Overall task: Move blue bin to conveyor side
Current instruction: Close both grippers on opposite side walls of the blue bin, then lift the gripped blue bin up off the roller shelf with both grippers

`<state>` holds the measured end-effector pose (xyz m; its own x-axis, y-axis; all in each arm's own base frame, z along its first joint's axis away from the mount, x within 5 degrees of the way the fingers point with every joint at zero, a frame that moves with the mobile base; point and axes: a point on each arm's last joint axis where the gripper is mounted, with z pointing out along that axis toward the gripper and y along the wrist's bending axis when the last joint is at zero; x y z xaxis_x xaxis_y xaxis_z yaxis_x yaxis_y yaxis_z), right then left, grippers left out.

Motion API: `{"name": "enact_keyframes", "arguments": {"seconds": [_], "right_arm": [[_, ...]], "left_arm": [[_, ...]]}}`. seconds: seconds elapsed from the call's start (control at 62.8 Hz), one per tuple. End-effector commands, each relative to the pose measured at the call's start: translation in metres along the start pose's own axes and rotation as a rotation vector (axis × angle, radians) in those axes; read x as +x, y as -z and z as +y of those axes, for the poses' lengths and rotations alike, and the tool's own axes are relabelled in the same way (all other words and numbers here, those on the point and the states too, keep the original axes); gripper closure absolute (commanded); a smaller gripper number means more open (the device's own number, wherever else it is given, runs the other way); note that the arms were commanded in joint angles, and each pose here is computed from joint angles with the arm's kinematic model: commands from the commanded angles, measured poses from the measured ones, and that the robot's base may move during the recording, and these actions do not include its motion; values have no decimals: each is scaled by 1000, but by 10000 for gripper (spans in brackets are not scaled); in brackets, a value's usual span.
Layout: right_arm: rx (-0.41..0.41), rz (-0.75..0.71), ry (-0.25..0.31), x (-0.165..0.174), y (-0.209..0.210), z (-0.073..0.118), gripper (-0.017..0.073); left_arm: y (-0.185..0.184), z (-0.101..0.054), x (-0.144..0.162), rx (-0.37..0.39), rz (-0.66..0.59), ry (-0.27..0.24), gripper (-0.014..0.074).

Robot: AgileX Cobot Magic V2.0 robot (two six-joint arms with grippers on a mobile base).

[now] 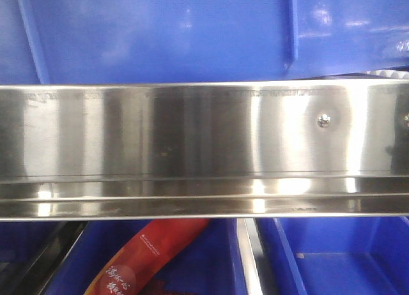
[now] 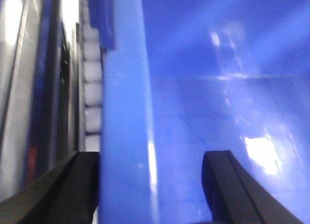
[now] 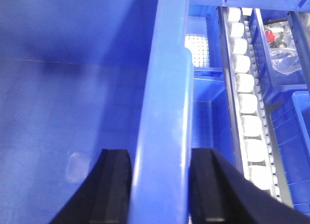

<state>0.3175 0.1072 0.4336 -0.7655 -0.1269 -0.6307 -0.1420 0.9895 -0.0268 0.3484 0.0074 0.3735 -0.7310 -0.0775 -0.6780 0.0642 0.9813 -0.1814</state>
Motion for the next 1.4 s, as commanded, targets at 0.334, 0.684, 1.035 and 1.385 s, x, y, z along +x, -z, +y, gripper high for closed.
{"name": "enact_keyframes", "arguments": {"seconds": [0.334,0.684,1.035,1.385], "right_arm": [[4,-24,19,0,6,-2,637],[4,-24,19,0,6,-2,637],[-7,-94,8,-7,28,-4,637],[-19,-174,-6,-17,49,-6,637]], "left_arm": [[3,-1,0,2,4,26,496],[5,-2,2,8,29,26,610],[36,-13,-16,29,-19,9,612],[81,-25,-29,33,-116,20,613]]}}
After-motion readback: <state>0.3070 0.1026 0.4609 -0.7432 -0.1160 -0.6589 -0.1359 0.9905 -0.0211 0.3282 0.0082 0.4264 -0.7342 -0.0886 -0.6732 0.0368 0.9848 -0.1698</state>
